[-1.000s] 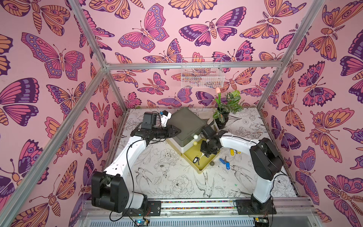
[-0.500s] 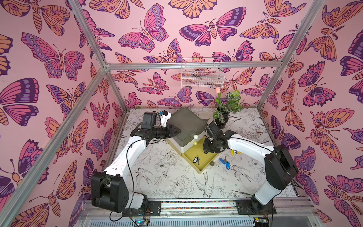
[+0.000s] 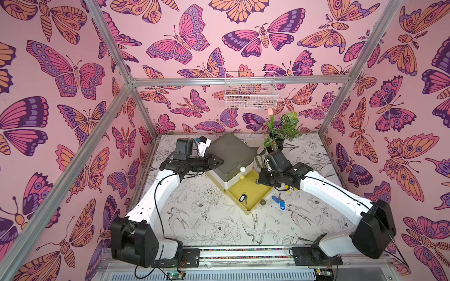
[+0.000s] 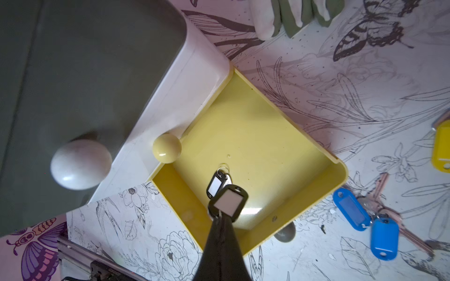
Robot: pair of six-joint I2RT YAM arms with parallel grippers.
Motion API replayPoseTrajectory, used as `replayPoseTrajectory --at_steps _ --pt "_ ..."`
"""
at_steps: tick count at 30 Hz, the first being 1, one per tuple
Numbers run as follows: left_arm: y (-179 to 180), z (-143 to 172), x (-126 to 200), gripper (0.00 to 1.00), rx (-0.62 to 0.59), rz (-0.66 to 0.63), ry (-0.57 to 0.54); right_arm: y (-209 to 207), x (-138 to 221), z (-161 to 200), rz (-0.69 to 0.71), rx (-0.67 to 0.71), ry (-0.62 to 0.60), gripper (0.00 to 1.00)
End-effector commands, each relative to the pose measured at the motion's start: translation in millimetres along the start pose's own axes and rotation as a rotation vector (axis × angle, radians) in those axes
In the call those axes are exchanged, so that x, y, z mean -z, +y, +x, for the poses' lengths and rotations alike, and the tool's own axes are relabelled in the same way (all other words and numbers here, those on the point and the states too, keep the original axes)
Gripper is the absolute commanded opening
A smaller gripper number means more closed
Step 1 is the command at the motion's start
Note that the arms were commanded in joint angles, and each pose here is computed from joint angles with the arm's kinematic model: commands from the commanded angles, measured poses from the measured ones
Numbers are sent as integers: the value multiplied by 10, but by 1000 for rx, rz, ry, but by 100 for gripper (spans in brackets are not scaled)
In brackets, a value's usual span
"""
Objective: Take the keys out of the drawer
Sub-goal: Place the key at the center of the board.
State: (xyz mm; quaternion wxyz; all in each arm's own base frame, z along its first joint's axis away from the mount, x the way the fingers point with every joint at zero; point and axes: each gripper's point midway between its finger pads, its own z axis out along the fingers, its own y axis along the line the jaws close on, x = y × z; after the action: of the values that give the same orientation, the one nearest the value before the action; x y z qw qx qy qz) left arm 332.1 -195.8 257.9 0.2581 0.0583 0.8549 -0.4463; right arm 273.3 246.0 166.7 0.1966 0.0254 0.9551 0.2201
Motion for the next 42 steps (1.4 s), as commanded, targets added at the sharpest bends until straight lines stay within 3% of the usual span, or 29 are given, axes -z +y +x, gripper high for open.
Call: replayPoseTrajectory --at_steps 1,16,27,42 --pt "-90 -41 90 38 -14 11 -22 -200 122 165 66 33 24 0" --pt "-216 2 44 38 -48 37 -12 -679 442 704 99 -21 72 0" --pt "-317 102 -57 39 -85 55 14 -771 213 1063 22 -107 151 0" --pt "-316 195 -116 40 -89 51 31 -720 -97 1288 -56 -186 216 0"
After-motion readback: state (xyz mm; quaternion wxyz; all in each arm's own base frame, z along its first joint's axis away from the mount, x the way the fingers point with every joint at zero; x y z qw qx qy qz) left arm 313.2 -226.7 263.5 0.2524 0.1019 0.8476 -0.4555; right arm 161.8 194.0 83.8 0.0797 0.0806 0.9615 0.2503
